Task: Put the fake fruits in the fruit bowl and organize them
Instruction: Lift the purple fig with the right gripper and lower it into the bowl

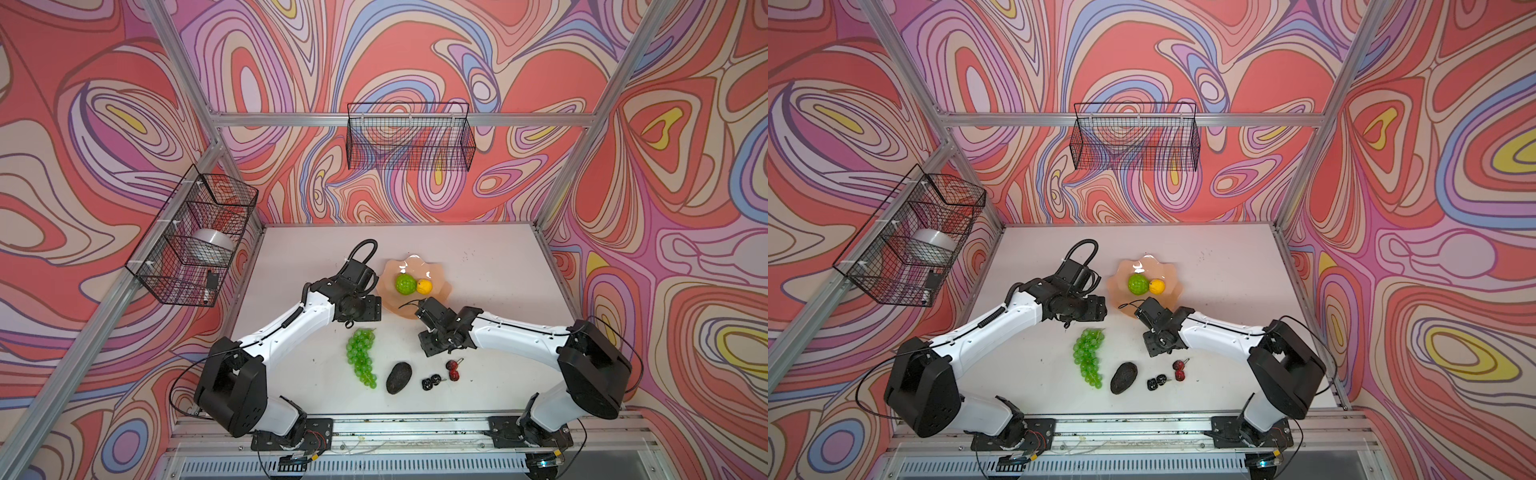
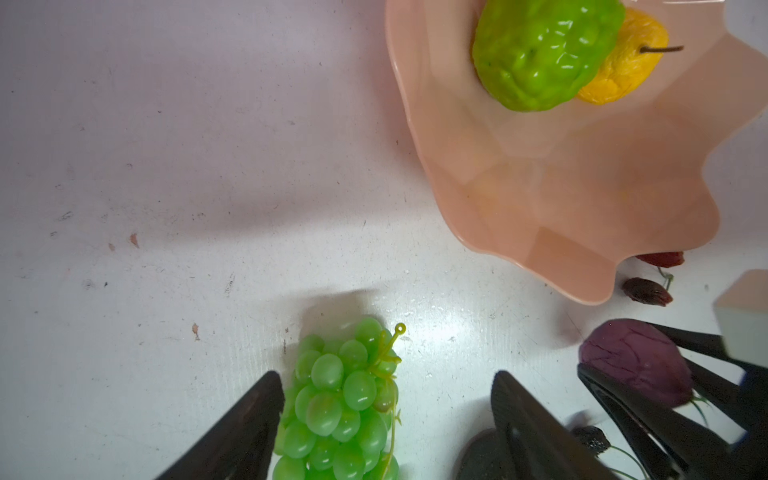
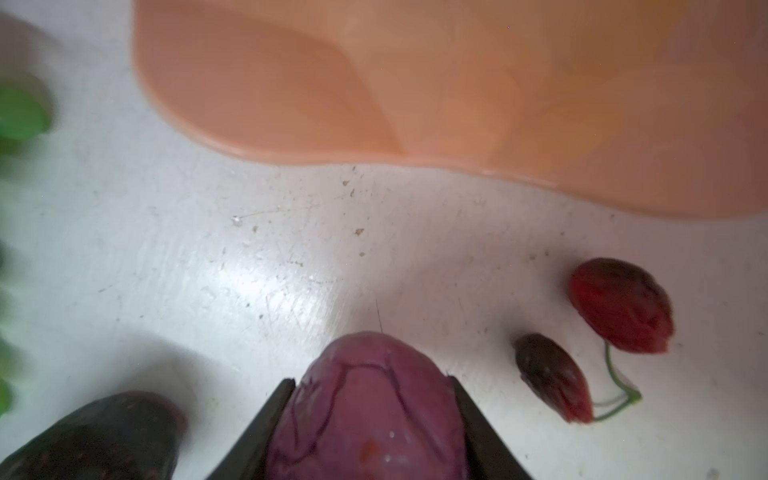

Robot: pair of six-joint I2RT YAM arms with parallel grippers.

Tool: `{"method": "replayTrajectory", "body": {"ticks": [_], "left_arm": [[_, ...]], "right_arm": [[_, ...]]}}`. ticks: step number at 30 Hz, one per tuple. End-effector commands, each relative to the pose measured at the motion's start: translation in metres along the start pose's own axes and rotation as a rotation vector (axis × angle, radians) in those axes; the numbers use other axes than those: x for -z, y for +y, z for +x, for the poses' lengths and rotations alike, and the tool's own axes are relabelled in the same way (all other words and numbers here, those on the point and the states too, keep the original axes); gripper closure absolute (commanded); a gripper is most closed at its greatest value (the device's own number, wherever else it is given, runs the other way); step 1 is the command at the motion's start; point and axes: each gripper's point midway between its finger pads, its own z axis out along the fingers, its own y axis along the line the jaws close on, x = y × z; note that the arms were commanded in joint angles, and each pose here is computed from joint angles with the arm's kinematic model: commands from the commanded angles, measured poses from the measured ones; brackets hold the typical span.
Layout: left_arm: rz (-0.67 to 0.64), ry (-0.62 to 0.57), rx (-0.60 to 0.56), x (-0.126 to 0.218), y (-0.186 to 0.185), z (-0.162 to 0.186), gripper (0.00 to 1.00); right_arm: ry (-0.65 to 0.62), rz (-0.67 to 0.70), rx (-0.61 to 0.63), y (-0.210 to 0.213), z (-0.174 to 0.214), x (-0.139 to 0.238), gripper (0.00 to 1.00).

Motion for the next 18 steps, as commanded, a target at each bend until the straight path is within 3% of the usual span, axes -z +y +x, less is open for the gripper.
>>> {"method": "replayTrajectory", "body": {"ticks": [1,9,18], "left_arm": [[-0.025,-0.03,0.029,0.005,0.005,-0.006,0.18],[-0.037,-0.057,0.04,0.012,0.011,-0.004,0.18],[-0.053,-0.06,0.027,0.028,0.018,0.004,0.18]], "right_arm": [[-0.057,0.011,0.014,-0.003,-0.021,0.036,0.52],[-0.191,0.11,0.073,-0.036,-0.098,0.074,0.52],[-0.179,0.066,0.082,-0.046,-0.144,0.029,0.52]]}}
